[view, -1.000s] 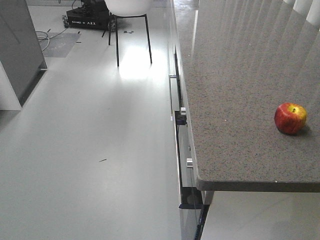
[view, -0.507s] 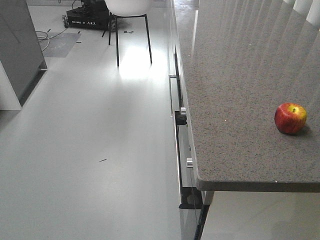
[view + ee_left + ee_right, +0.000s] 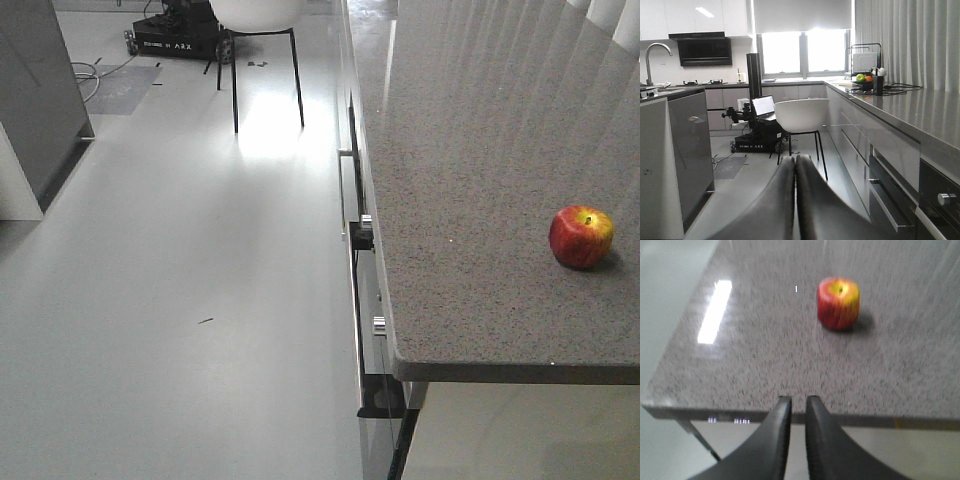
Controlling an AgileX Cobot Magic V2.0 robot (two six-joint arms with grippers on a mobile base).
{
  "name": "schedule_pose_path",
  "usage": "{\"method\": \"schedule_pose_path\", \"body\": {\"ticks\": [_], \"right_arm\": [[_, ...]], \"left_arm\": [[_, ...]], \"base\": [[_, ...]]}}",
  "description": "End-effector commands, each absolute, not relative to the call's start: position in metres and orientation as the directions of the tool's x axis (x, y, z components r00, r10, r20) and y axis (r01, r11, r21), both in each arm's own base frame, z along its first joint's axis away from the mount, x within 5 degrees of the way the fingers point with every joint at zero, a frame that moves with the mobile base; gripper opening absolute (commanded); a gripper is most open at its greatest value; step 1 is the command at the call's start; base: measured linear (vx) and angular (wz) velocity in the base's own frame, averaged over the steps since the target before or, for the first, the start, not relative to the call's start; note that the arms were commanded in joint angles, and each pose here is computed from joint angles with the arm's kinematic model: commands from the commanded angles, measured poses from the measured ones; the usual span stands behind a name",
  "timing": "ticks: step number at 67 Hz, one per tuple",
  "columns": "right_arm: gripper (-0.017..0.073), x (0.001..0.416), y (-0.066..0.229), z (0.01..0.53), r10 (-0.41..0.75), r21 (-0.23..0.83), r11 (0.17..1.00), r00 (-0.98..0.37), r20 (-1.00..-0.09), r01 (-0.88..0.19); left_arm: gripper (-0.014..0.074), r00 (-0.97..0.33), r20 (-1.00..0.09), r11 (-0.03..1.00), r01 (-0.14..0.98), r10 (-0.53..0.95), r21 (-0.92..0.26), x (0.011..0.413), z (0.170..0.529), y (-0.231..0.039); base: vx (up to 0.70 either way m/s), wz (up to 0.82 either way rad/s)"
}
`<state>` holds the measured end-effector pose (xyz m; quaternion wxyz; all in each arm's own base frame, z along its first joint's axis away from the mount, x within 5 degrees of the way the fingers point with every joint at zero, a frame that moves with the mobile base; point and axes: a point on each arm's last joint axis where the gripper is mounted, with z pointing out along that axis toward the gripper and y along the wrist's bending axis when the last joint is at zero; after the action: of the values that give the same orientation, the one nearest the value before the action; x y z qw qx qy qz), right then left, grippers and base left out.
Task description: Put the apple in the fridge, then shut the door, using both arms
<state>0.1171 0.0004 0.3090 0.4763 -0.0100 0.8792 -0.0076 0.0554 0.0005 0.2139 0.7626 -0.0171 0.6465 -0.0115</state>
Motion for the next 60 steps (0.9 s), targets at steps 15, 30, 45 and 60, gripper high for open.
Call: {"method": "schedule_pose_path", "body": {"ticks": [15, 30, 45, 60], "right_arm": [[0.0505, 0.175, 0.000, 0.307, -0.036, -0.039, 0.999, -0.655, -0.755, -0.010], [0.0654, 0.215, -0.005, 0.300, -0.011, -0.059, 0.997, -0.717, -0.697, 0.042], [0.0650, 0.263, -0.017, 0.298, 0.048, -0.052, 0.993, -0.746, -0.664, 0.110], [0.0649, 0.310, -0.046, 0.289, 0.082, -0.055, 0.988, -0.795, -0.602, 0.143]], "left_arm": [[-0.0006, 0.240, -0.970, 0.999, 0.002, -0.048, -0.049, 0.053, 0.218, 0.000], [-0.0006, 0.240, -0.970, 0.999, 0.002, -0.048, -0.049, 0.053, 0.218, 0.000], [-0.0006, 0.240, -0.970, 0.999, 0.002, -0.048, -0.049, 0.053, 0.218, 0.000], [-0.0006, 0.240, -0.970, 0.999, 0.002, -0.048, -0.049, 0.053, 0.218, 0.000]], "base": [[0.00, 0.00], [0.00, 0.00], [0.00, 0.00], [0.00, 0.00]]}}
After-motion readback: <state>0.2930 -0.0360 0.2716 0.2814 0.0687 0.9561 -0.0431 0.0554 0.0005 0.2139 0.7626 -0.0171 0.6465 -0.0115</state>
